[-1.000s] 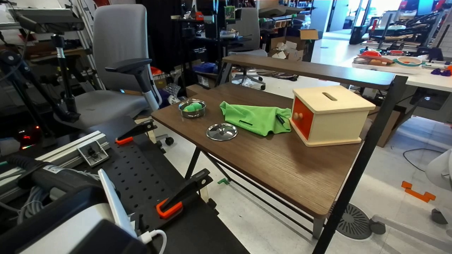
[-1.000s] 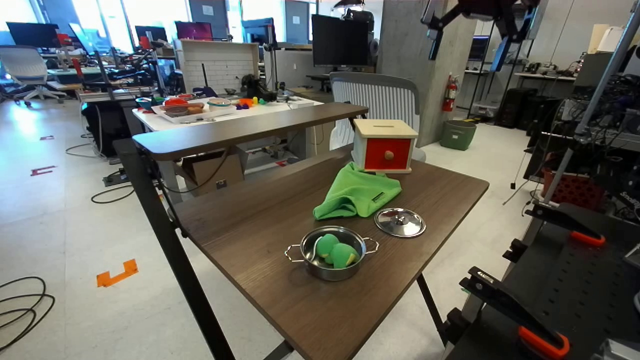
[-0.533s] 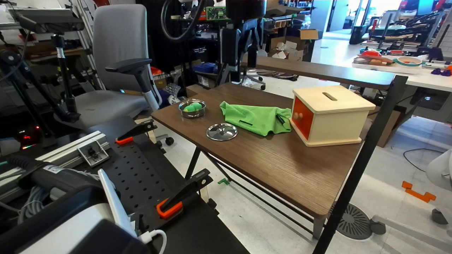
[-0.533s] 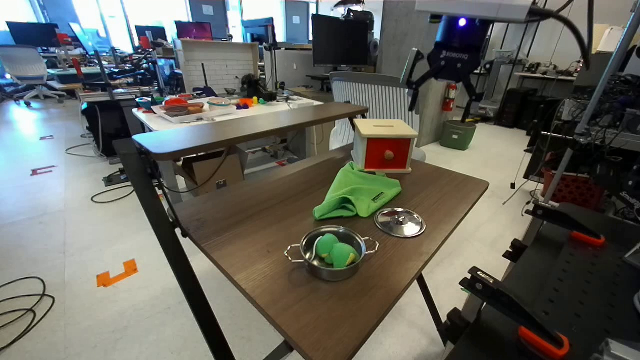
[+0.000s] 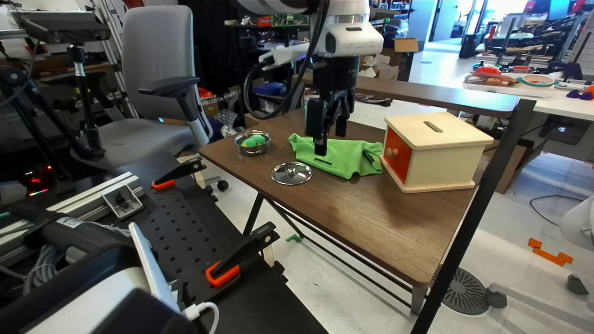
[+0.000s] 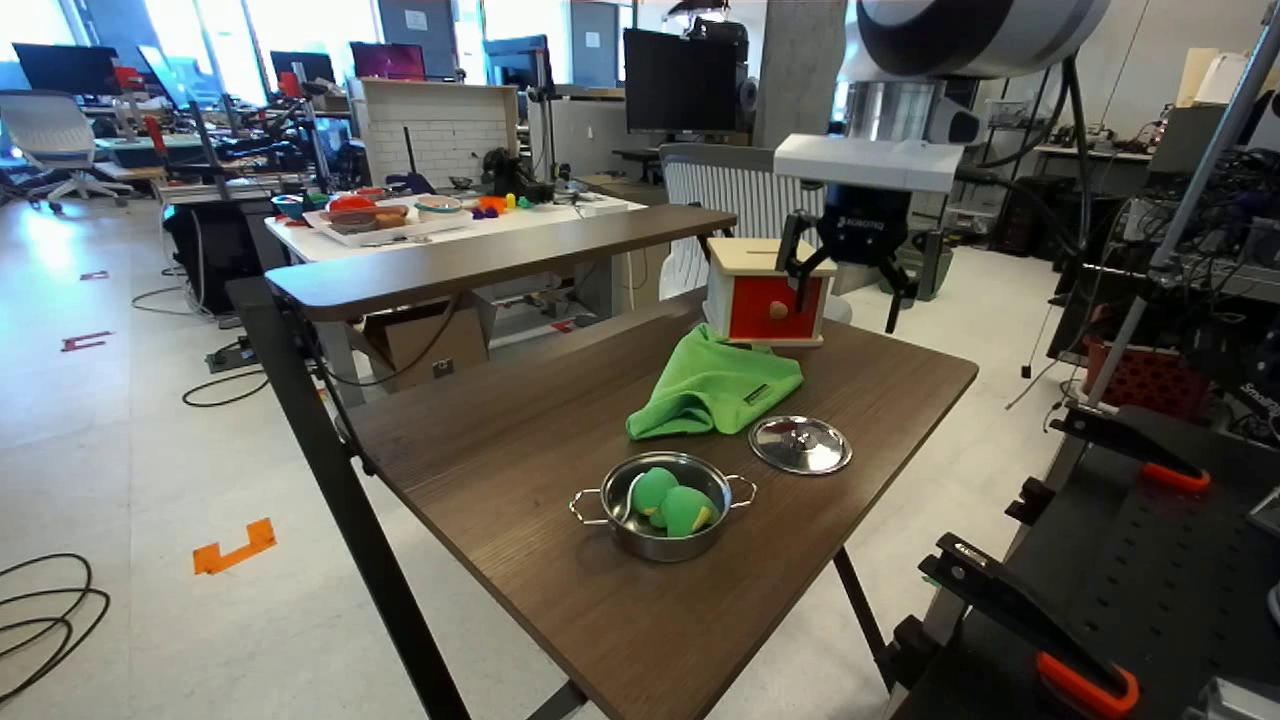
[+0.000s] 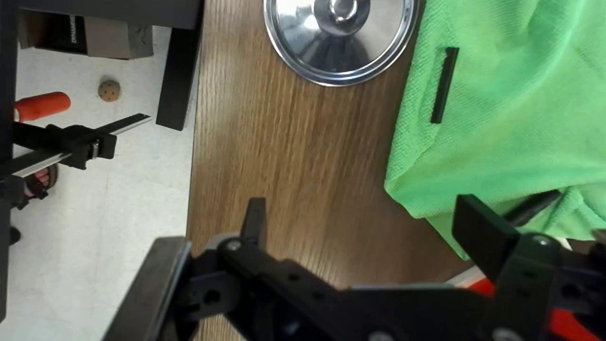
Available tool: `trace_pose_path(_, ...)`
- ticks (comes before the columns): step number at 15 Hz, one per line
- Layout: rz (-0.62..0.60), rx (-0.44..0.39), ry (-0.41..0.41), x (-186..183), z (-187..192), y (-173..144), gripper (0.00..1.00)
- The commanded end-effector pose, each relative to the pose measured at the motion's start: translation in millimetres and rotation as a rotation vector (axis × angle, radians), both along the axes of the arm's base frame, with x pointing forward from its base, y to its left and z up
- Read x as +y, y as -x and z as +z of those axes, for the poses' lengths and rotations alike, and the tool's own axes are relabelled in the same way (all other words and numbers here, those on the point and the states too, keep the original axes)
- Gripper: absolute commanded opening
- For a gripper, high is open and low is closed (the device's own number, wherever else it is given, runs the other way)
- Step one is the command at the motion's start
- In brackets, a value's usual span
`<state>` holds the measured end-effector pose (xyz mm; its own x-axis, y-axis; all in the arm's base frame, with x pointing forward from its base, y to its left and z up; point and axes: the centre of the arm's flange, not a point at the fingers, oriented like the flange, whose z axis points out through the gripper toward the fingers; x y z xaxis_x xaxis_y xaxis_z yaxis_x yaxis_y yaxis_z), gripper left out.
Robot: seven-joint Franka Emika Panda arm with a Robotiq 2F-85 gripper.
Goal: Unfold the green towel
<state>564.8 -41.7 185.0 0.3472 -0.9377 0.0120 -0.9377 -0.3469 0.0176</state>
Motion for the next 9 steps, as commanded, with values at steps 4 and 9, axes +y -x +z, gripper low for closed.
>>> trace_pose_path(4,0.005,0.004,0.034,1,-49,-37,1.0)
trace_pose_path(9,0.028,0.017,0.028,12,-71,-46,1.0)
